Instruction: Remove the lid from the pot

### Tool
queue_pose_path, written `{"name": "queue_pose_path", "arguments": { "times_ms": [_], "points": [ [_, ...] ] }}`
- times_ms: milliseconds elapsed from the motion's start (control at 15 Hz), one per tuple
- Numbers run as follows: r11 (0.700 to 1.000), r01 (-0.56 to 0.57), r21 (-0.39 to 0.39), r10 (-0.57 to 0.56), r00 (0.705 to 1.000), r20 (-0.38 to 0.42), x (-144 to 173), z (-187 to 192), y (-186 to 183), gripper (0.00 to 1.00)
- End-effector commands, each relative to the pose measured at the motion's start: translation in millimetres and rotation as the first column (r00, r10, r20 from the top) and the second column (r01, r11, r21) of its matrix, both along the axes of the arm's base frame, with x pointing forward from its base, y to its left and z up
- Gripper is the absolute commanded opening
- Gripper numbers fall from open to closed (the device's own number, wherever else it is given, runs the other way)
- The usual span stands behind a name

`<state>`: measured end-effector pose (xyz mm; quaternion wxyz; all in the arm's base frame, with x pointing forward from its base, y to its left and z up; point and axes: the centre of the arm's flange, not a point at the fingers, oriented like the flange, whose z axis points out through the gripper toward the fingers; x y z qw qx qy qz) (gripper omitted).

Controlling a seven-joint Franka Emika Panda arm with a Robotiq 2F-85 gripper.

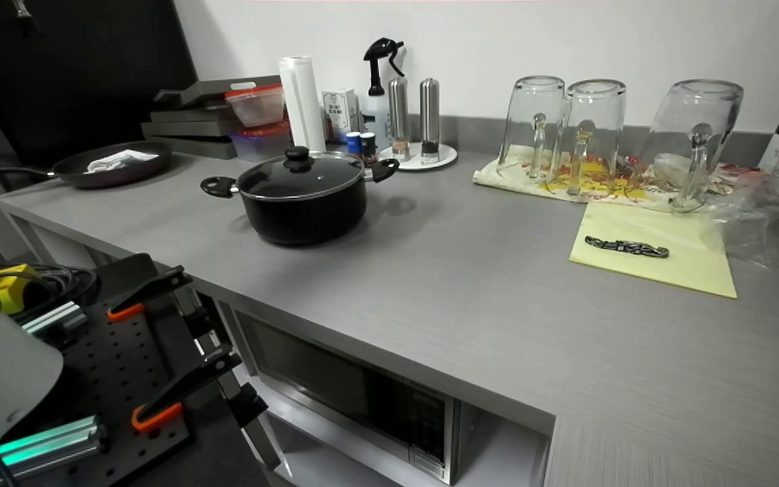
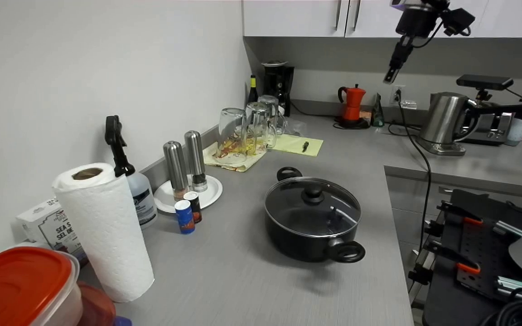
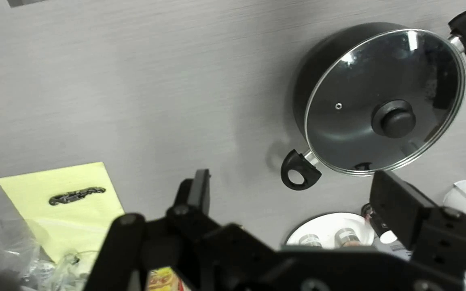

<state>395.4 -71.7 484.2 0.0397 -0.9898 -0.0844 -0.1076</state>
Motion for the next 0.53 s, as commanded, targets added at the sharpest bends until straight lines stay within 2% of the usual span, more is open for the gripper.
{"name": "queue_pose_path", "arguments": {
  "times_ms": [0,467],
  "points": [
    [0.998,-0.067,-0.017,0.066,0.998,-0.022,52.2,-29.3,50.5,1.00],
    [0.978,-0.194,-0.079,0.184,0.976,-0.117,123.3,-98.7,144.6,1.00]
  ]
}}
